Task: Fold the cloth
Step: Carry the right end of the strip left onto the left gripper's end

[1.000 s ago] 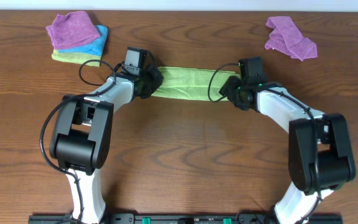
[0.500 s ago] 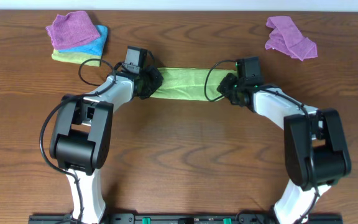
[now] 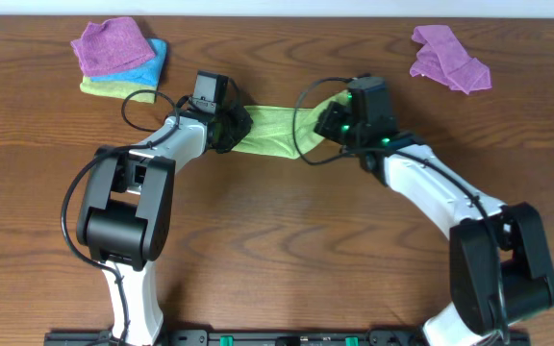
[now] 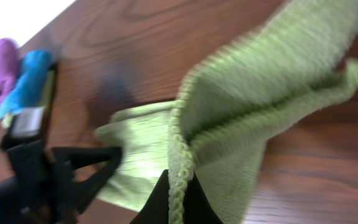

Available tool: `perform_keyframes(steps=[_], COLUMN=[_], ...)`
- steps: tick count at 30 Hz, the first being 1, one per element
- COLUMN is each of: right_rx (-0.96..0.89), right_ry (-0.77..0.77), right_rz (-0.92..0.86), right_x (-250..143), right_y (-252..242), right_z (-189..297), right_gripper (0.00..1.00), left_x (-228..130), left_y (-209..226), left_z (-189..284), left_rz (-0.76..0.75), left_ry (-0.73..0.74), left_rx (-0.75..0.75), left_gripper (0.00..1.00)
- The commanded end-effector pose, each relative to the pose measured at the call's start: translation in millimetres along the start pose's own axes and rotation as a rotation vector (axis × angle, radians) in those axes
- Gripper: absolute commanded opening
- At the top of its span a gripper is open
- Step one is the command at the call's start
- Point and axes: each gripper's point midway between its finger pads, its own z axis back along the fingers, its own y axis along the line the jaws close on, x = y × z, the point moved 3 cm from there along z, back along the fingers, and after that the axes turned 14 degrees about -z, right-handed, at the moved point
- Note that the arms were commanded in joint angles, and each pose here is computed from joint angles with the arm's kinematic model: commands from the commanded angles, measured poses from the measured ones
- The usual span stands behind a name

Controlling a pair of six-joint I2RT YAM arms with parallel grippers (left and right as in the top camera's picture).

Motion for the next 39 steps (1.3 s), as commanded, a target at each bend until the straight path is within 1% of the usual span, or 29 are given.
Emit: perform_keyframes(steps=[1, 5, 9, 14, 21, 28, 33, 39], right_rx=[0.051, 0.099, 0.103, 0.11, 0.078, 0.086, 0.109, 0.114], right_ry=[0.022, 0.028, 0.033, 0.023, 0.109, 0.119, 0.178, 0.207], right_rz=[0.052, 0.081, 0.098, 0.11, 0.159, 0.198, 0.211, 0.229], right_x=[-17.0, -29.5, -38.3, -41.7, -45.4, -42.1, -59.9, -77.6], right_y=[18.7, 35.3, 40.3, 43.6, 50.3, 64.9, 69.9, 78.1], right_z=[-1.7, -2.9, -3.6, -13.6, -45.2, -47.4, -51.9, -62.2], right_gripper=[0.01, 0.01, 0.01, 0.01, 0.01, 0.01, 0.01, 0.01], left_x=[-14.1, -15.6, -16.1, -16.6, -18.0, -9.8, -7.7, -7.6], left_y=[13.7, 11.8, 11.0, 10.5, 6.9, 12.4, 13.8, 13.8], left_z=[-10.3, -10.3, -10.2, -10.2, -8.9, -4.6, -3.2, -3.2], left_rz=[0.002, 0.002, 0.002, 0.002, -0.02, -0.015, -0.032, -0.033], left_ry=[0.049, 0.06, 0.065, 0.068, 0.087, 0.079, 0.081, 0.081], left_rx=[0.042, 0.028, 0.022, 0.019, -0.01, -0.021, -0.031, -0.03], left_gripper=[0.06, 0.06, 0.05, 0.06, 0.06, 0.06, 0.06, 0.06])
